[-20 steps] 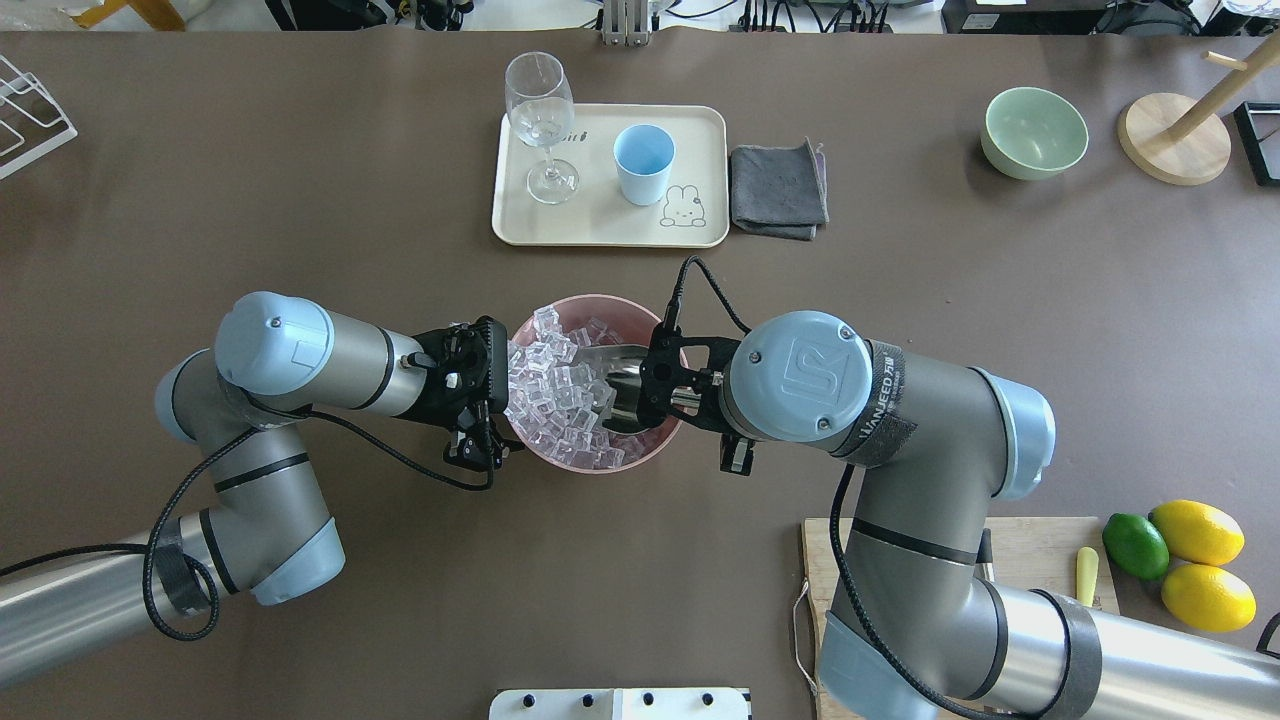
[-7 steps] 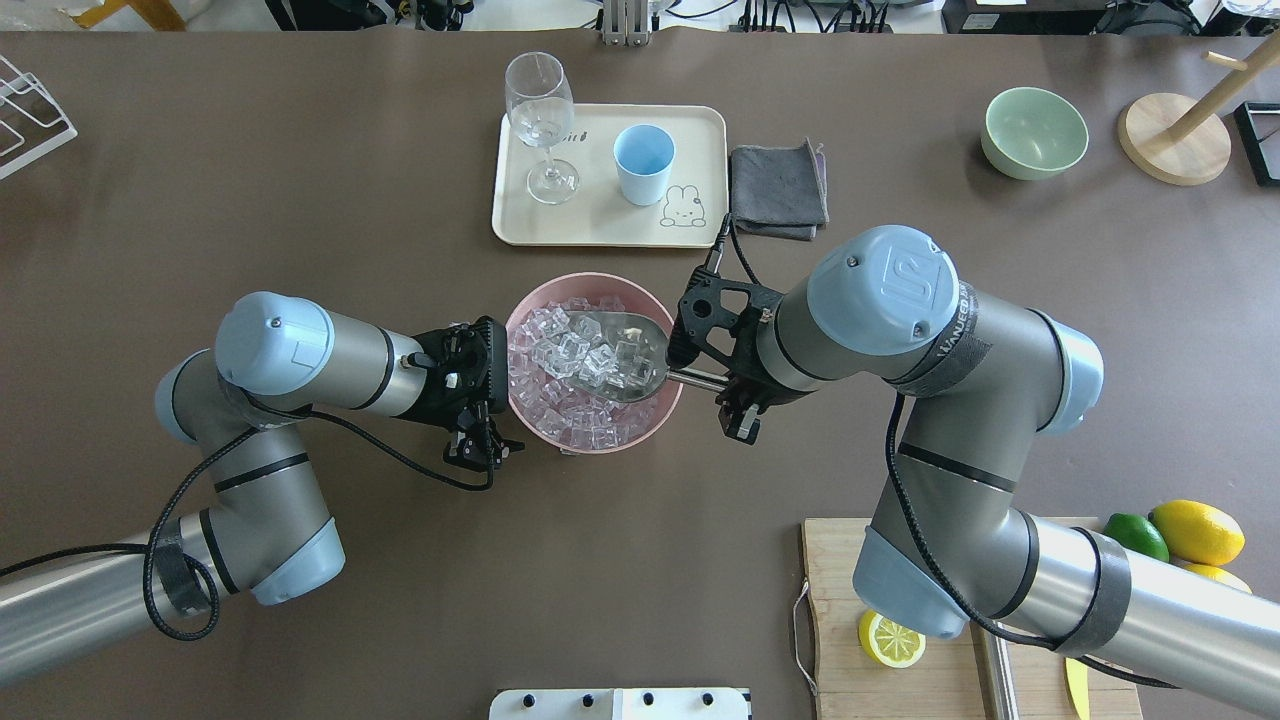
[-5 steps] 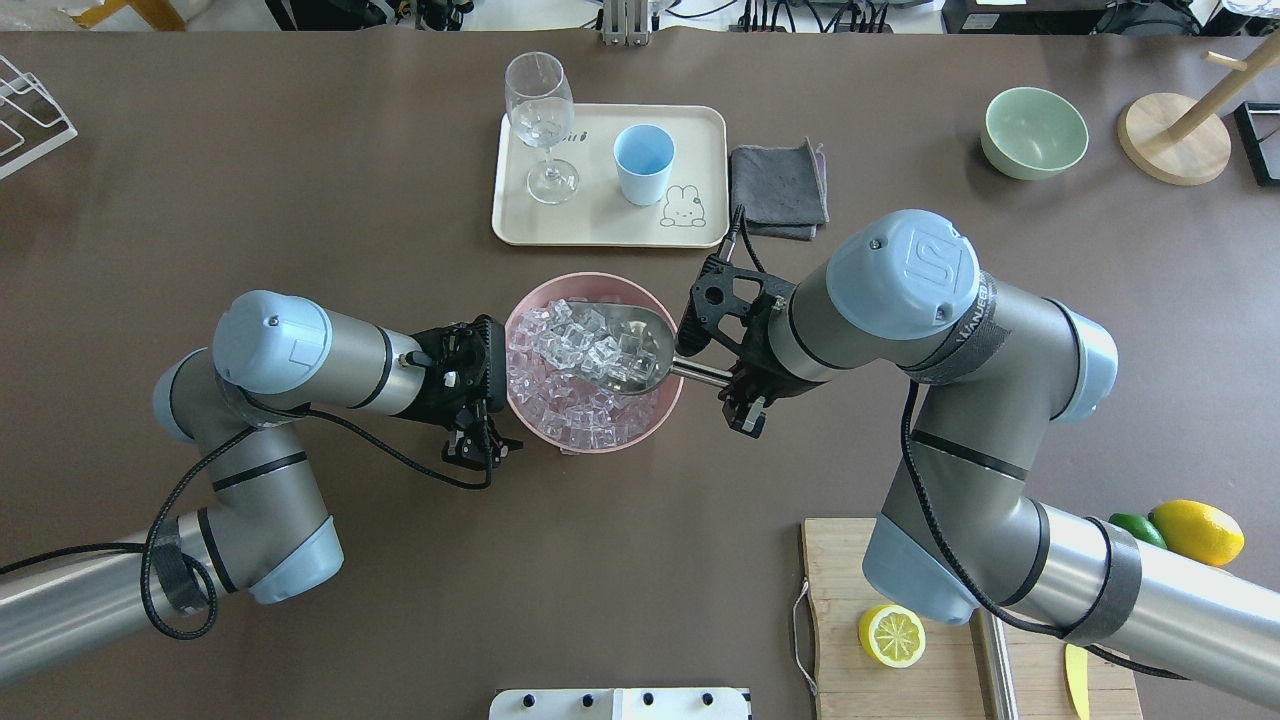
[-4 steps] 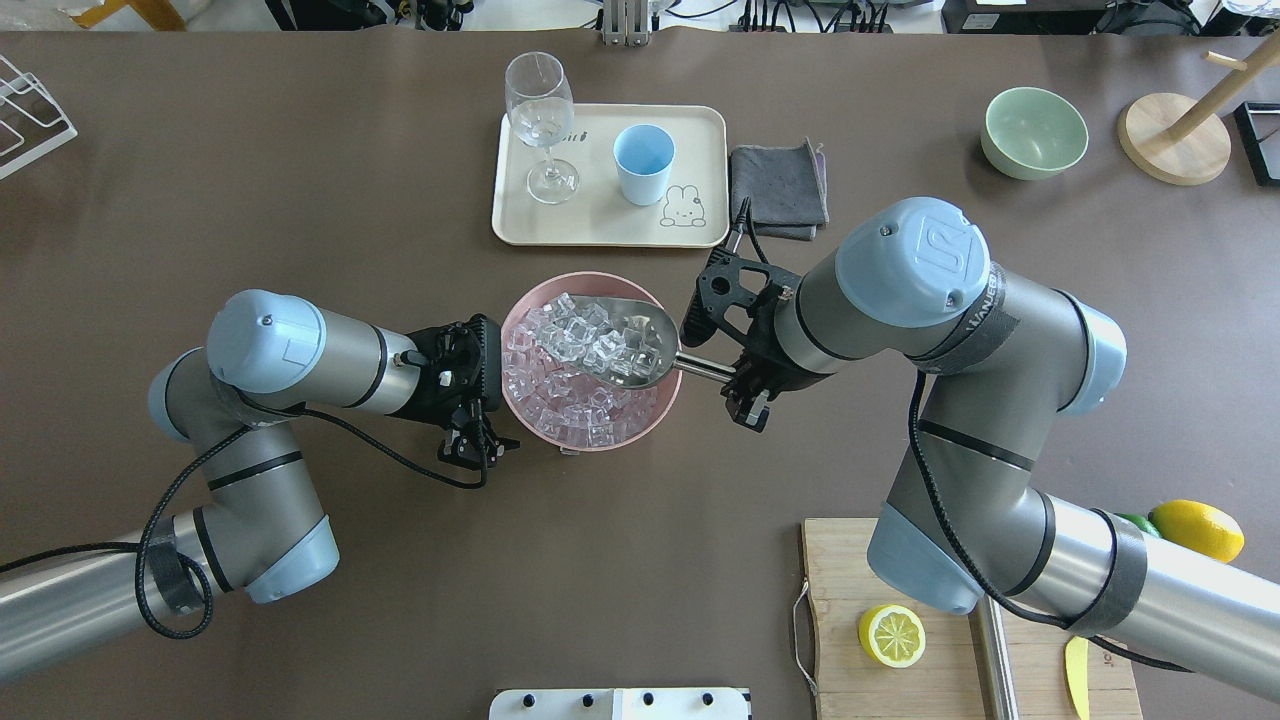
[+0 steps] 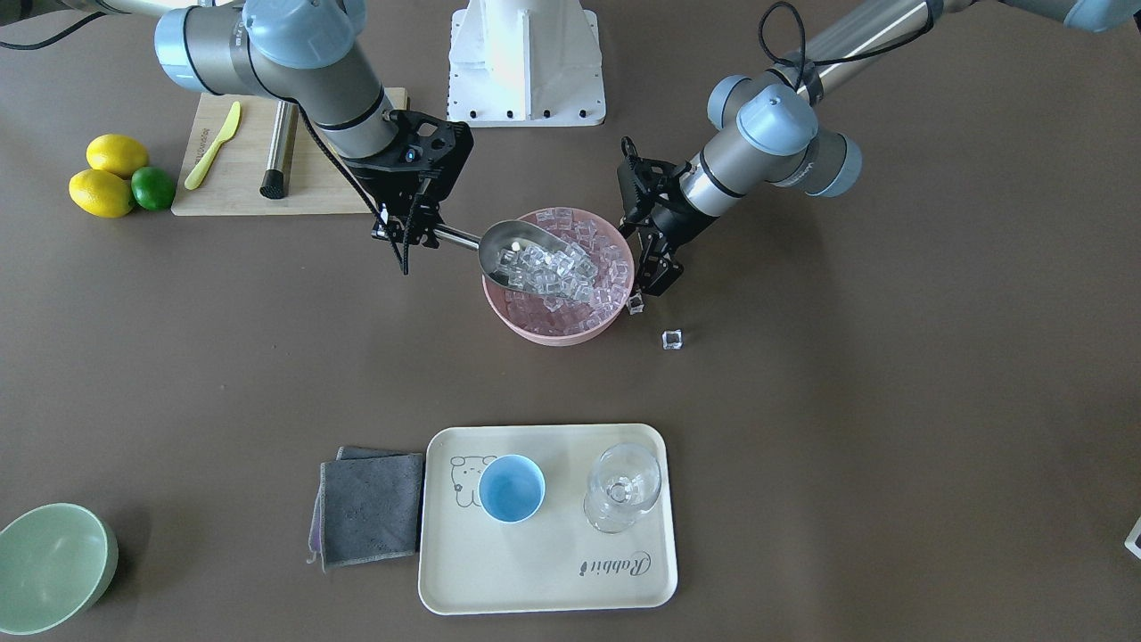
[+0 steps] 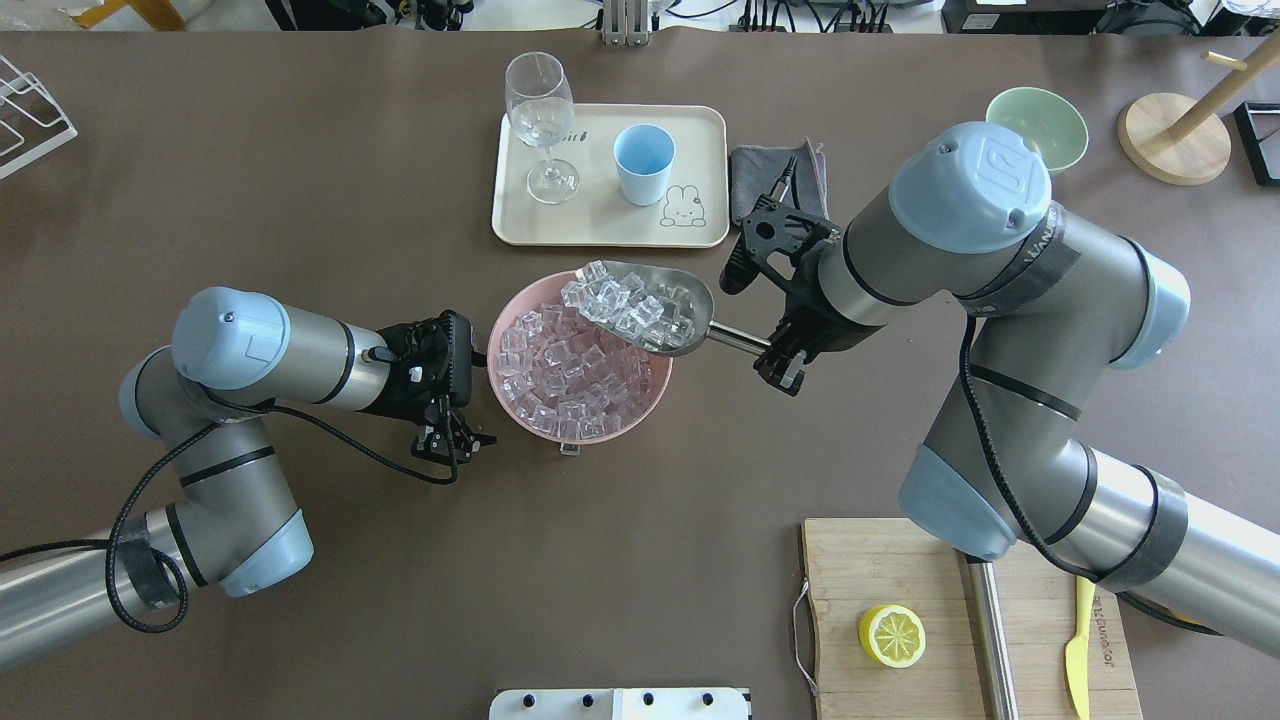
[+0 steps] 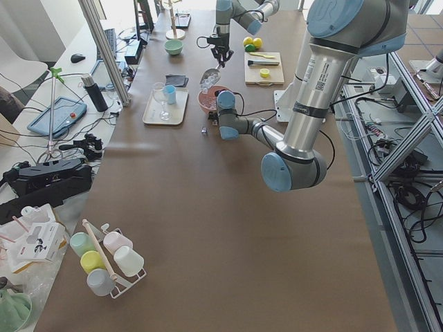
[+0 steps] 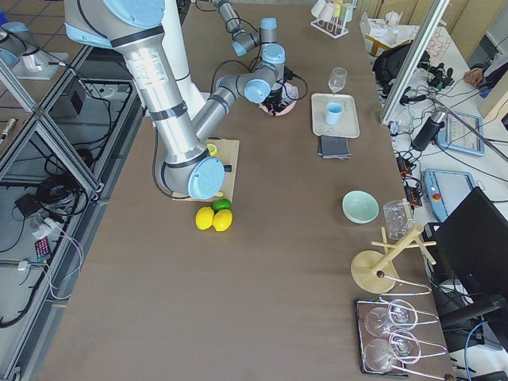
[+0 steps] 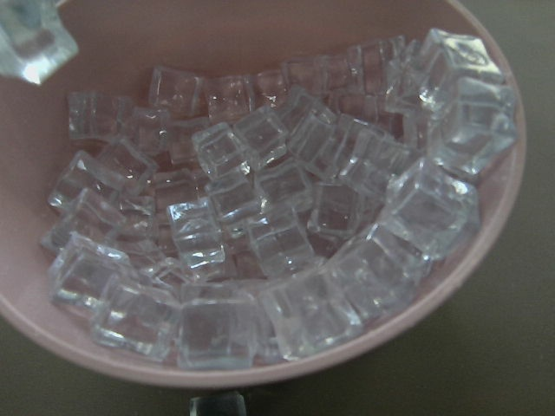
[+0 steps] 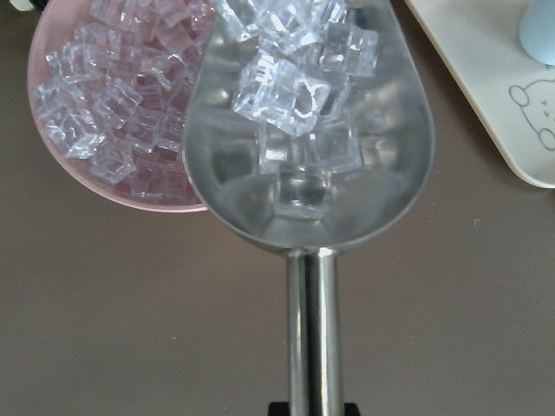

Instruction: Put ice in cup with scoop

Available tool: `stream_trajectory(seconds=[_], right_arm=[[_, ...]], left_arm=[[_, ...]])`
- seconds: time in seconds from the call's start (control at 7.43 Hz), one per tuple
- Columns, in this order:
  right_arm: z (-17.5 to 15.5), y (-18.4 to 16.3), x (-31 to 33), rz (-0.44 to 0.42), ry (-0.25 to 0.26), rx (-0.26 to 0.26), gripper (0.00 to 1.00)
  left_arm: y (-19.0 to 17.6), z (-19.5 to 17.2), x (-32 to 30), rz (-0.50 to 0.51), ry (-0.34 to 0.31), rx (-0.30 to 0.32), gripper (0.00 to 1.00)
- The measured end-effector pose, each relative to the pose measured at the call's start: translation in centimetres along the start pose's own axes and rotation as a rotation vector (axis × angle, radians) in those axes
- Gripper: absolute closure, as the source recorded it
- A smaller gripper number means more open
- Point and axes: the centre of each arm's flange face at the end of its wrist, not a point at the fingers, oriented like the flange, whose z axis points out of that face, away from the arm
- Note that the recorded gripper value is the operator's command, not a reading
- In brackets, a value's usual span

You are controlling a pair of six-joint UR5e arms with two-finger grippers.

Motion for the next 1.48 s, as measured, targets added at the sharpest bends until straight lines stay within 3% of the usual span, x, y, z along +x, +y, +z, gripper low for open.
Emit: stream_trajectory(seconds=[0.94, 1.21, 1.48], right_arm=[[-5.5, 2.0, 9.1, 0.230, 0.106, 0.026, 1.00], [-5.1, -0.2, 10.8, 0.302, 0.117, 0.031, 1.00], [-4.3, -2.6, 11.8, 0.359, 0.120, 0.027, 1.00]], left_arm=[[2.0, -6.6, -5.1, -0.054, 0.056, -0.021, 0.01], [-1.2, -10.0, -5.2, 0.004, 0.066, -0.144, 0.01], [-1.4, -12.6, -6.1, -0.010, 0.056, -0.227, 0.01]])
